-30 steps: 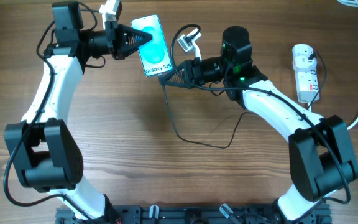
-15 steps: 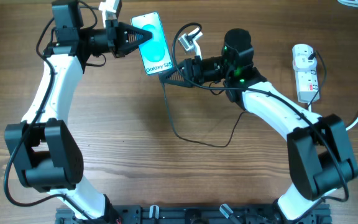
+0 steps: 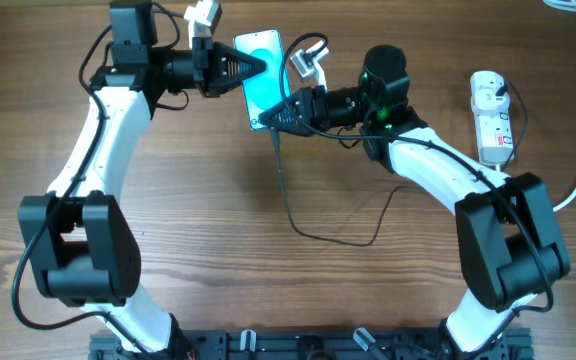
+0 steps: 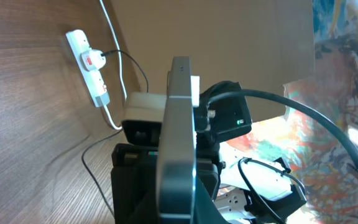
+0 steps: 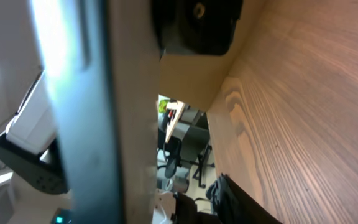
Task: Plug charger to phone and switch on socket
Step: 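Push the connector into the phone port with the right gripper, then lower the plugged phone onto the table and open both grippers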
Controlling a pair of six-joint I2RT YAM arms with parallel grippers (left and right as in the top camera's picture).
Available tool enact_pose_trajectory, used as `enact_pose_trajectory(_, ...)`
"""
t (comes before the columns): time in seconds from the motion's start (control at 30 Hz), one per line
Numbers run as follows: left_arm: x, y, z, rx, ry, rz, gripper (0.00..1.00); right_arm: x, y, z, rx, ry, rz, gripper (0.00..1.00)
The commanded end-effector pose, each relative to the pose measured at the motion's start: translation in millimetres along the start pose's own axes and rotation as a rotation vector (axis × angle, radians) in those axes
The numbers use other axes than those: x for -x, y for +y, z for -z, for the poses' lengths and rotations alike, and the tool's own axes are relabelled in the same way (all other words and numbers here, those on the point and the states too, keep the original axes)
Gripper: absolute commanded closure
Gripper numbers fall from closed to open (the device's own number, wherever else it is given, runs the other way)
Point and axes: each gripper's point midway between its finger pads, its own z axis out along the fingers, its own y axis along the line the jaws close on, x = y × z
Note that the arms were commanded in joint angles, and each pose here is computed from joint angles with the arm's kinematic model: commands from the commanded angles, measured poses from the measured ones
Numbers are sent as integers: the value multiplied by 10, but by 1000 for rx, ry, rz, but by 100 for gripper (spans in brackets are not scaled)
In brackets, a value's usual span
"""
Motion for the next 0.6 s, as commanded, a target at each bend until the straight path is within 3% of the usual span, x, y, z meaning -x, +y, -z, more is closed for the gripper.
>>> enact_pose_trajectory(0.0, -40, -148, 34, -33, 15, -33, 96, -55, -50, -2, 11, 44, 40, 55)
enact_pose_trajectory(0.37, -16, -67, 32, 7, -9, -5, 96, 301, 225, 632, 27, -62, 78, 52)
enact_pose_trajectory(0.47, -17, 298, 36, 185, -82, 133, 96, 352, 199, 785, 13, -89, 80, 52)
enact_pose_trajectory(0.57, -178, 614, -5, 359, -74, 162, 96, 359, 144, 796, 4, -96, 102, 49)
